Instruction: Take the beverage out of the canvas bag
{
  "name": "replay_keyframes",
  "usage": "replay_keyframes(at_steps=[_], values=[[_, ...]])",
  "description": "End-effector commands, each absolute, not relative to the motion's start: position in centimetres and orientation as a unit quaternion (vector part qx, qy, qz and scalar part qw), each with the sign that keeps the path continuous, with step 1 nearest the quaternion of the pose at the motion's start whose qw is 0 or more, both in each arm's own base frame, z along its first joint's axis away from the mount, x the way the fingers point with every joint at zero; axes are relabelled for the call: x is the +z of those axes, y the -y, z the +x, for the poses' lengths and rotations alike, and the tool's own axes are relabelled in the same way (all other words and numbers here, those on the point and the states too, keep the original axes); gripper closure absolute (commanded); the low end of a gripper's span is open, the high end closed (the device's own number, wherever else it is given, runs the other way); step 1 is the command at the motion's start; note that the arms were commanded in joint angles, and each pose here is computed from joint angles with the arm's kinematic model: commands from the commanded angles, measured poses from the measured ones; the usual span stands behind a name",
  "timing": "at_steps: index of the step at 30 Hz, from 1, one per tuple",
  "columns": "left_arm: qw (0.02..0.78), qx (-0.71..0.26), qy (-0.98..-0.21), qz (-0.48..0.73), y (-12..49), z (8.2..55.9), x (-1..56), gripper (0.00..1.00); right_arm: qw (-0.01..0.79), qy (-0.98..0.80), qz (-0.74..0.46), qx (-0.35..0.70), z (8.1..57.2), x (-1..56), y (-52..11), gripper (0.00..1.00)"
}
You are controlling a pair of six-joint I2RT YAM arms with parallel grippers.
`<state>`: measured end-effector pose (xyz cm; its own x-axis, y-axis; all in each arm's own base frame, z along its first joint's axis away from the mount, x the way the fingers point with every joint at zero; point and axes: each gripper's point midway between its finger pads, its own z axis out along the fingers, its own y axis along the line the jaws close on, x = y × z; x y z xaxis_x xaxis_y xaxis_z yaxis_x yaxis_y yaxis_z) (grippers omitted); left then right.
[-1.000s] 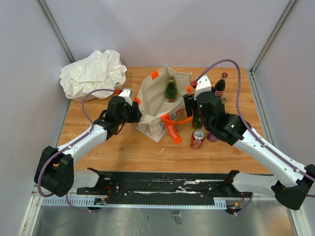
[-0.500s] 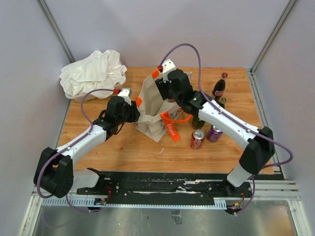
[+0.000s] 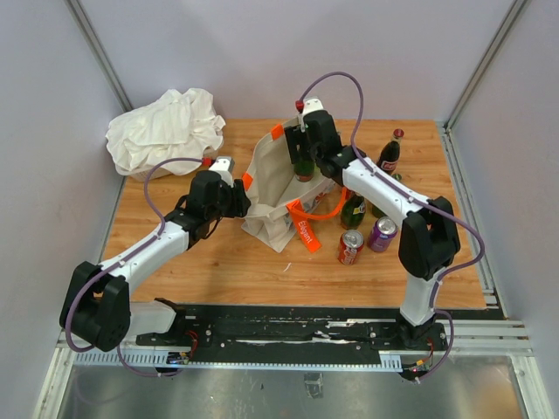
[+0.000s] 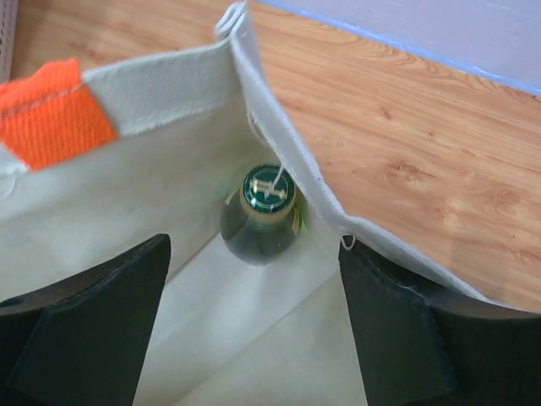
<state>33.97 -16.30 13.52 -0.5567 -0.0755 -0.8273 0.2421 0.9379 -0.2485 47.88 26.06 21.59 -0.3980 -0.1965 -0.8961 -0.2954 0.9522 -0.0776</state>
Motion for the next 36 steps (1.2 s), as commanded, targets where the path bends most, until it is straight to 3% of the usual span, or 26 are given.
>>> replay_keyframes(at_steps=[1,17,24,28,33,36], values=[[0.464,-0.166,-0.868,0.06,16.4,33.9,13.6,0.46,0.548,-0.825,-0.116,0.072,50.2,23.0,-26.6,0.18],[0.456,-0.158,-0.874,0.057,16.2,33.8,13.1,0.47,0.525,-0.843,-0.095,0.069,53.6,19.3,-26.5,0.28],[0.456,-0.154,-0.875,0.055,16.0,33.9,12.9,0.48,0.518,-0.848,-0.085,0.071,54.1,17.8,-26.2,0.37],[0.457,-0.152,-0.875,0.054,16.1,34.1,12.8,0.5,0.511,-0.853,-0.085,0.065,54.4,16.7,-26.0,0.56],[0.463,-0.148,-0.873,0.047,15.8,34.3,12.9,0.57,0.508,-0.852,-0.107,0.065,54.5,16.4,-26.2,0.98],[0.471,-0.143,-0.869,0.043,15.7,34.6,13.3,0.61,0.521,-0.837,-0.142,0.087,54.1,17.6,-27.2,0.99]])
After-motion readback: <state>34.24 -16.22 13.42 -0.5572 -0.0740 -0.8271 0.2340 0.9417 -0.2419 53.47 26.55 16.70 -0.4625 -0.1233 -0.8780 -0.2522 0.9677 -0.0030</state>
